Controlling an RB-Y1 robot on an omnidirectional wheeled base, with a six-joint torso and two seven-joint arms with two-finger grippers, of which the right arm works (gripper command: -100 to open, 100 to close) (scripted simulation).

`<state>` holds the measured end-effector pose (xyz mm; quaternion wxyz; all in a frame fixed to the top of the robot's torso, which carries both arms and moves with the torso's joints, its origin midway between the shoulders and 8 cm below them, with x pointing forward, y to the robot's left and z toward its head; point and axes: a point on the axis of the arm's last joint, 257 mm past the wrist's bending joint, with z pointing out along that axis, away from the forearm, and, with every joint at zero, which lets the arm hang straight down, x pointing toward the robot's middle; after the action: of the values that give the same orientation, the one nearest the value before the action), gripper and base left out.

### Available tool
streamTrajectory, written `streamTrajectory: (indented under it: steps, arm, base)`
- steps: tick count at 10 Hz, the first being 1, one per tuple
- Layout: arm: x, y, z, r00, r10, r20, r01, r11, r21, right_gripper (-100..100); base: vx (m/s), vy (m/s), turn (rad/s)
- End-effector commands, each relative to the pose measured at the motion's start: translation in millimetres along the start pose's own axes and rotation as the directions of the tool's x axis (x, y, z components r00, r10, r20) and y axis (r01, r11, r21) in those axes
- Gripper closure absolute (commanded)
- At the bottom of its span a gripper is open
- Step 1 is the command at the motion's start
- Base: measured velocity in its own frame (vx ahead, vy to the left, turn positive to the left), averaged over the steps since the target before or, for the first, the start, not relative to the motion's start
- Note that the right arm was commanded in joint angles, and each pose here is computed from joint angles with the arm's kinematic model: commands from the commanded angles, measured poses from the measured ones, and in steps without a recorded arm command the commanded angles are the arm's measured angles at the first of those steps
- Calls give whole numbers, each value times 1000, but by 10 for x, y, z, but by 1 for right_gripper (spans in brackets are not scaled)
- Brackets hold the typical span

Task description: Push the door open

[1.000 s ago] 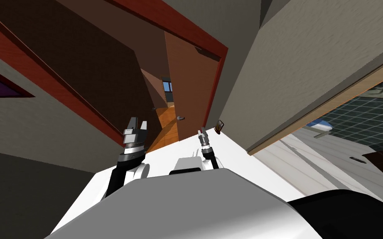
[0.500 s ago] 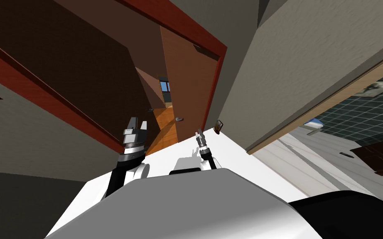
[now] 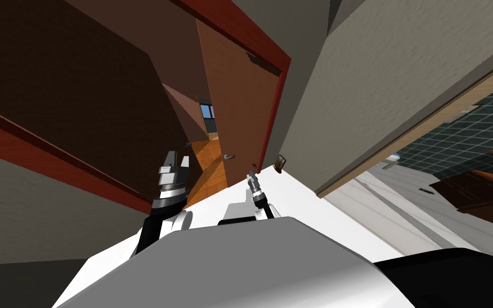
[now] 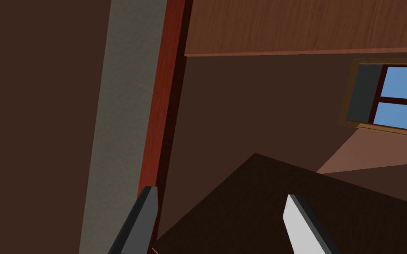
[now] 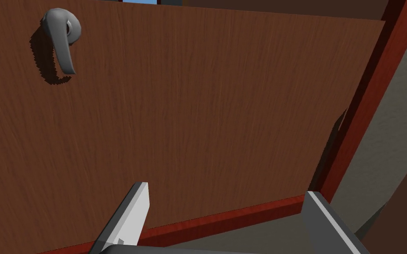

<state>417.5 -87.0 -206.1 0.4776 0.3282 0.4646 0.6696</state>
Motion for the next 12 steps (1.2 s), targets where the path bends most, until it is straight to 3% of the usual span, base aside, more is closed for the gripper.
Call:
streamTrajectory:
  steps: [1, 12]
  arm:
    - [102, -142, -49, 1000, 14, -28, -13, 999, 29, -100]
    - [617, -881, -297, 985, 68, -156, -40, 984, 175, -100]
  base:
    - [159, 64, -96]
    - [117, 54, -82]
